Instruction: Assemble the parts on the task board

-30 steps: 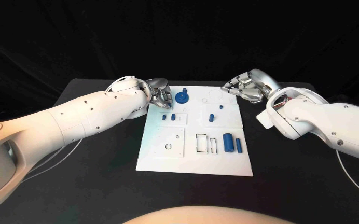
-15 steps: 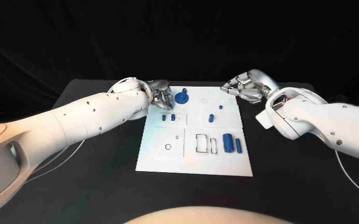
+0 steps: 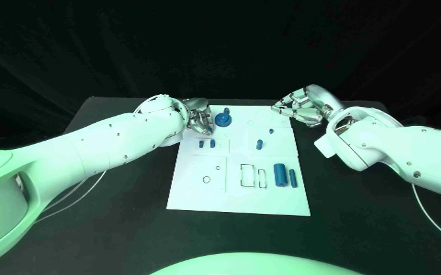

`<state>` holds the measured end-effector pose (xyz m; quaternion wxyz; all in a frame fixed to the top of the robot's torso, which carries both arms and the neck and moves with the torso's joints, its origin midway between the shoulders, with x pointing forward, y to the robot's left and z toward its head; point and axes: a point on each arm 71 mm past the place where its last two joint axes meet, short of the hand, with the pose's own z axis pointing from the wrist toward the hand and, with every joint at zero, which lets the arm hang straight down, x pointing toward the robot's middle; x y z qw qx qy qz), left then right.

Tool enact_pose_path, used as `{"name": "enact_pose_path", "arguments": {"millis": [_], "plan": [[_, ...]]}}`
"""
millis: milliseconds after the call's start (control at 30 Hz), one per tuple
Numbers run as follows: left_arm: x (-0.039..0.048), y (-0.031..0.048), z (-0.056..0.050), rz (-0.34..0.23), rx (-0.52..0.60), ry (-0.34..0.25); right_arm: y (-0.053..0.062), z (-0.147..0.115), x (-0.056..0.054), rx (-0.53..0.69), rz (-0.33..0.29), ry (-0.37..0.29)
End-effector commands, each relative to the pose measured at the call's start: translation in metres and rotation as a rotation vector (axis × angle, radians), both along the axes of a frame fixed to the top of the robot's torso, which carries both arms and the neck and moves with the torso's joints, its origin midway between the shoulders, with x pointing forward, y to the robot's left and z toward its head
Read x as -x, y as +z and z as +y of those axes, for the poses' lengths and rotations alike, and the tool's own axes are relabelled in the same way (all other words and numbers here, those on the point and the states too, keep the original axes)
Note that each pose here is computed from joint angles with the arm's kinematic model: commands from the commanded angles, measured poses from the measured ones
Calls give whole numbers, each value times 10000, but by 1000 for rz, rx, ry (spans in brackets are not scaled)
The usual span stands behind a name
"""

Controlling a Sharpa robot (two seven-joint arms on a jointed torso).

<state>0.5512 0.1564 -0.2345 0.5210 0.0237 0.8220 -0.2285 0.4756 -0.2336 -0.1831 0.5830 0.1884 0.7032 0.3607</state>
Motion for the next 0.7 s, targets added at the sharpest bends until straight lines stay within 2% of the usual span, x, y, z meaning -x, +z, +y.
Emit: {"name": "enact_pose_path", "arguments": {"millis": [33, 700], "plan": [[18, -32, -13, 34, -14, -12, 0, 9, 5, 4, -5, 13], [21, -37, -4, 40, -11, -7, -2, 0, 2, 4, -4, 11]]}}
